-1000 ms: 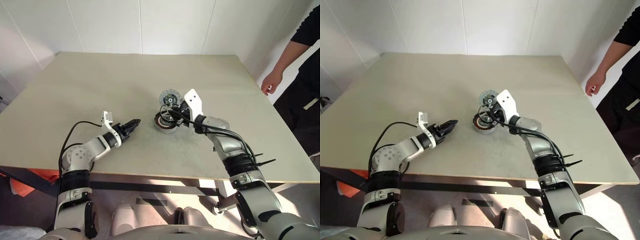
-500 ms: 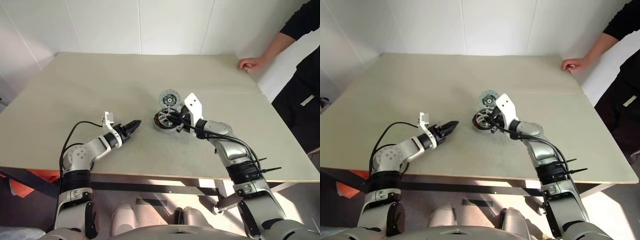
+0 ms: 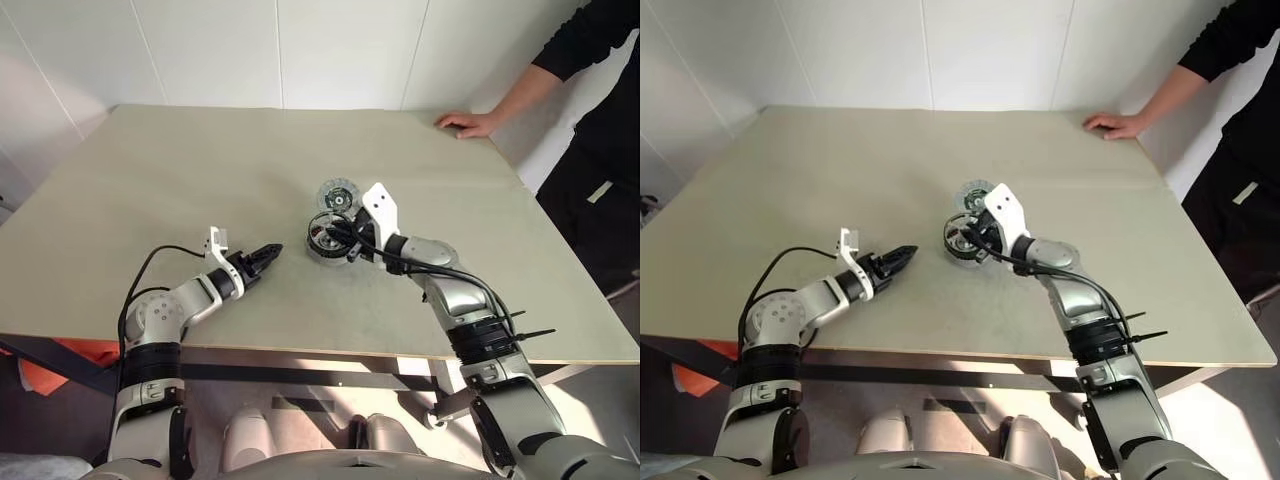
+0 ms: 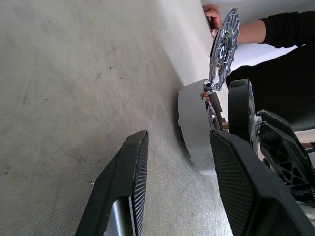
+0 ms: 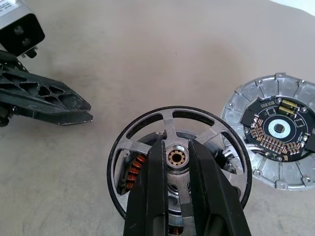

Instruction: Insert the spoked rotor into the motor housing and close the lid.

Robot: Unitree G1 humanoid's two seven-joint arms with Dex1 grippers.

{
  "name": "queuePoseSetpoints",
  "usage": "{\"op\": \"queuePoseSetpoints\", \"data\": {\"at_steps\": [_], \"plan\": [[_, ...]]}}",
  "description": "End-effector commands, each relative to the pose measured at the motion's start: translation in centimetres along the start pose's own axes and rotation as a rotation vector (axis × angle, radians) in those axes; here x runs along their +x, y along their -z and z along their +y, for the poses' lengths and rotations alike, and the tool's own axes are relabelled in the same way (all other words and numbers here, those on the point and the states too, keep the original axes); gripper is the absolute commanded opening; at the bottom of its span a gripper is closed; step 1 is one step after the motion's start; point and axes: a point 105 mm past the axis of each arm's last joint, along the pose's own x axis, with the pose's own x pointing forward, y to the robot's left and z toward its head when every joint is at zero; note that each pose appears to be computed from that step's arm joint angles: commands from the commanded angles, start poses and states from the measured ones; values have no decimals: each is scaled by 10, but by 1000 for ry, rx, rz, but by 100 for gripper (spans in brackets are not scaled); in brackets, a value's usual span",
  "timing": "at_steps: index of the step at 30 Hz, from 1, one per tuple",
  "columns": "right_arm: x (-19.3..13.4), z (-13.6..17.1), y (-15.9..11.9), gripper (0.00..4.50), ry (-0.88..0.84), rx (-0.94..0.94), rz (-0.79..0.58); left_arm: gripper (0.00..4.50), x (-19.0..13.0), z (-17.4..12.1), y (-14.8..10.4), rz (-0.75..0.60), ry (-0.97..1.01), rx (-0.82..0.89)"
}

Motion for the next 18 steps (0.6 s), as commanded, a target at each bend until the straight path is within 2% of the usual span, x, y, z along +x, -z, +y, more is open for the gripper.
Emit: {"op": "queuePoseSetpoints", "data": {"at_steps": [1, 9, 14, 18], "plan": [[1, -5, -12, 31, 10, -38, -31, 209, 0, -8, -6, -26, 20, 32], [1, -8, 5, 31, 37, -9, 17, 209, -2, -7, -9, -36, 14, 31], [0, -7, 2, 31, 24, 20, -3, 209, -1, -7, -10, -37, 13, 31], [-1, -8, -5, 166, 30, -2, -25, 209, -1, -6, -11, -39, 9, 30]]}}
